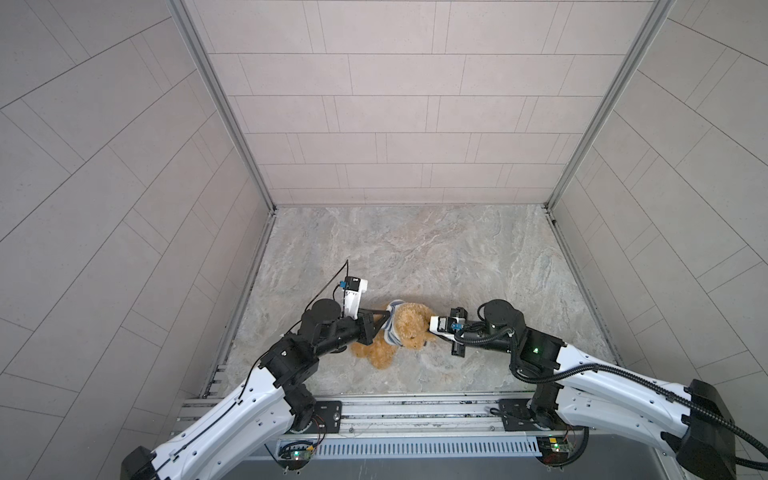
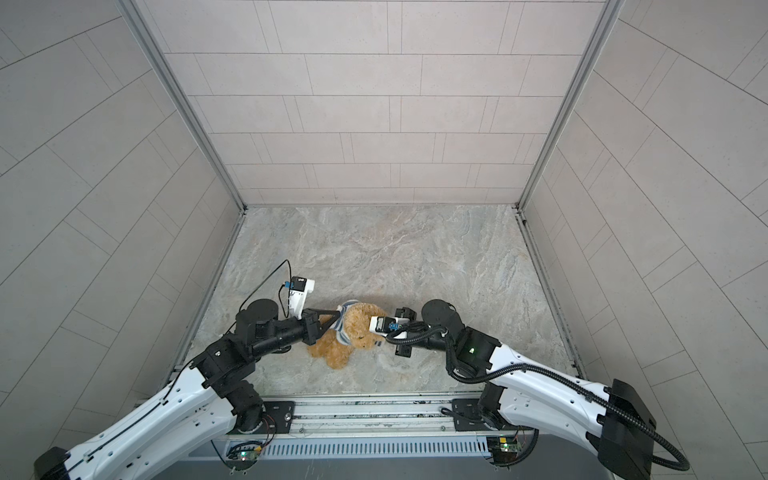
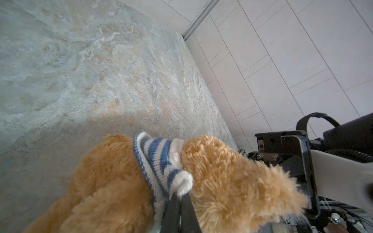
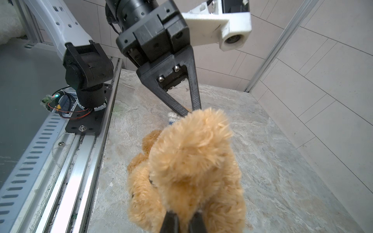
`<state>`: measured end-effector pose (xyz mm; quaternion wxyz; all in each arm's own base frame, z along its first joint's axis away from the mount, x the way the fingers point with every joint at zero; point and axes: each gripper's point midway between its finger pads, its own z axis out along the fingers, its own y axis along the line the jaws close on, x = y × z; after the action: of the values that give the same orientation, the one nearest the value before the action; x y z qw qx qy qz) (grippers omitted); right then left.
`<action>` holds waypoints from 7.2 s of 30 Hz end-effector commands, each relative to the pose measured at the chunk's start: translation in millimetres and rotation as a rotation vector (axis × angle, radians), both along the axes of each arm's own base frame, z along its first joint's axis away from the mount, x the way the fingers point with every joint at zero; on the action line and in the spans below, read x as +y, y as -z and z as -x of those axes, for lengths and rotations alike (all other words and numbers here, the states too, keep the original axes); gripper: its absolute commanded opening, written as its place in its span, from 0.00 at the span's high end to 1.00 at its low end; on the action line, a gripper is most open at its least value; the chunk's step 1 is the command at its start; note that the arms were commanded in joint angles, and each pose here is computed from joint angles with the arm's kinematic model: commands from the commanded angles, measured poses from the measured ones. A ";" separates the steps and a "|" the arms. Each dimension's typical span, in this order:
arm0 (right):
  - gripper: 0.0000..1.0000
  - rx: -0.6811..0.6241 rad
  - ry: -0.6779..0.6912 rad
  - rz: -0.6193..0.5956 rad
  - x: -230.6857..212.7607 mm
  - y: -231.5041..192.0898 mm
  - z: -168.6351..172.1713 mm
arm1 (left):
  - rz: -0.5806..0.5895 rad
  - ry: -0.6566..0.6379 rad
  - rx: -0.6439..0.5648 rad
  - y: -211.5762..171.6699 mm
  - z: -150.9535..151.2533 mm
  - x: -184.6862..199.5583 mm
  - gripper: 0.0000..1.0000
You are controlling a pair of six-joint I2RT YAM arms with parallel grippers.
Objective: Dress the teddy bear
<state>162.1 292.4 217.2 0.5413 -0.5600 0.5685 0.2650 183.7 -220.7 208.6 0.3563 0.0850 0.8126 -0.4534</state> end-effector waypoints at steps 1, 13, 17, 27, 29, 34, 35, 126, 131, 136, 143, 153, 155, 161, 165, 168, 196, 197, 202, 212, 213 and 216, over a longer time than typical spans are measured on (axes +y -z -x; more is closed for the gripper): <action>1.00 -0.076 -0.044 -0.056 4.4 -21.6 4.8 | 0.054 0.032 -0.056 -19.2 3.7 -7.5 0.98; 1.00 -0.099 -0.046 -0.088 2.0 -22.4 7.4 | -0.010 0.004 -0.089 -24.0 10.2 0.7 0.87; 1.00 -0.096 -0.030 -0.084 -1.7 -17.0 7.0 | -0.062 -0.008 -0.104 -25.5 14.4 11.7 0.76; 1.00 -0.103 0.032 -0.109 -11.2 -14.7 2.4 | -0.097 -0.064 -0.032 7.5 21.4 30.0 0.82; 1.00 -0.102 0.037 -0.112 -12.5 -14.5 2.5 | -0.105 -0.061 -0.013 14.7 21.5 28.8 0.86; 1.00 -0.090 0.026 -0.119 -11.4 -13.7 4.9 | -0.121 -0.025 0.011 25.1 19.6 18.4 0.92; 1.00 -0.090 0.025 -0.121 -11.2 -13.9 4.9 | -0.116 -0.015 0.012 25.2 19.1 15.4 0.93; 1.00 -0.115 0.110 -0.103 -24.0 -6.7 -1.5 | -0.212 -0.028 -0.065 2.1 -6.3 15.6 0.86; 1.00 -0.115 0.110 -0.103 -23.4 -6.4 -1.6 | -0.346 -0.014 -0.087 10.0 -7.8 6.9 0.81; 1.00 -0.116 0.108 -0.100 -23.3 -5.5 -1.1 | -0.398 -0.028 -0.101 9.7 -17.0 3.5 0.79; 1.00 -0.122 0.110 -0.097 -24.1 -4.8 -1.3 | -0.459 -0.042 -0.086 19.8 -27.8 -0.1 0.80; 1.00 -0.124 0.113 -0.084 -23.1 -1.4 -3.1 | -0.454 -0.005 -0.098 16.7 -23.3 -10.0 0.78; 1.00 -0.125 0.113 -0.085 -22.8 -2.0 -3.4 | -0.461 0.002 -0.099 16.7 -23.4 -12.0 0.77; 1.00 -0.131 0.109 -0.089 -22.2 -6.1 -3.1 | -0.500 -0.004 -0.097 19.9 -27.7 -12.0 0.77; 1.00 -0.135 0.112 -0.087 -22.7 -7.2 -3.4 | -0.540 -0.016 -0.089 25.4 -30.5 -8.3 0.78; 1.00 -0.137 0.112 -0.087 -22.7 -7.5 -3.4 | -0.543 -0.013 -0.087 27.8 -30.5 -8.9 0.80; 1.00 -0.141 0.212 -0.126 -44.3 -7.0 -7.2 | -0.418 -0.313 0.082 67.4 -35.7 80.9 1.00; 1.00 -0.141 0.226 -0.129 -46.1 -6.7 -8.6 | -0.416 -0.318 0.091 70.6 -35.0 82.4 1.00; 1.00 -0.148 0.288 -0.148 -56.4 -9.0 -13.6 | -0.420 -0.343 0.127 87.8 -31.6 90.6 1.00; 1.00 -0.132 0.373 -0.157 -69.1 -8.8 -21.6 | -0.411 -0.367 0.190 110.8 -27.3 99.2 1.00; 1.00 -0.131 0.377 -0.157 -69.2 -8.6 -22.2 | -0.403 -0.359 0.189 110.1 -27.1 97.3 1.00; 1.00 -0.128 0.383 -0.155 -69.4 -8.3 -23.4 | -0.377 -0.324 0.185 106.6 -25.7 90.2 1.00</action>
<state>175.2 232.0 202.0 0.6231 -0.4543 0.6111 0.1788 211.3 -145.4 117.8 0.3347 -0.0063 0.9029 -0.2696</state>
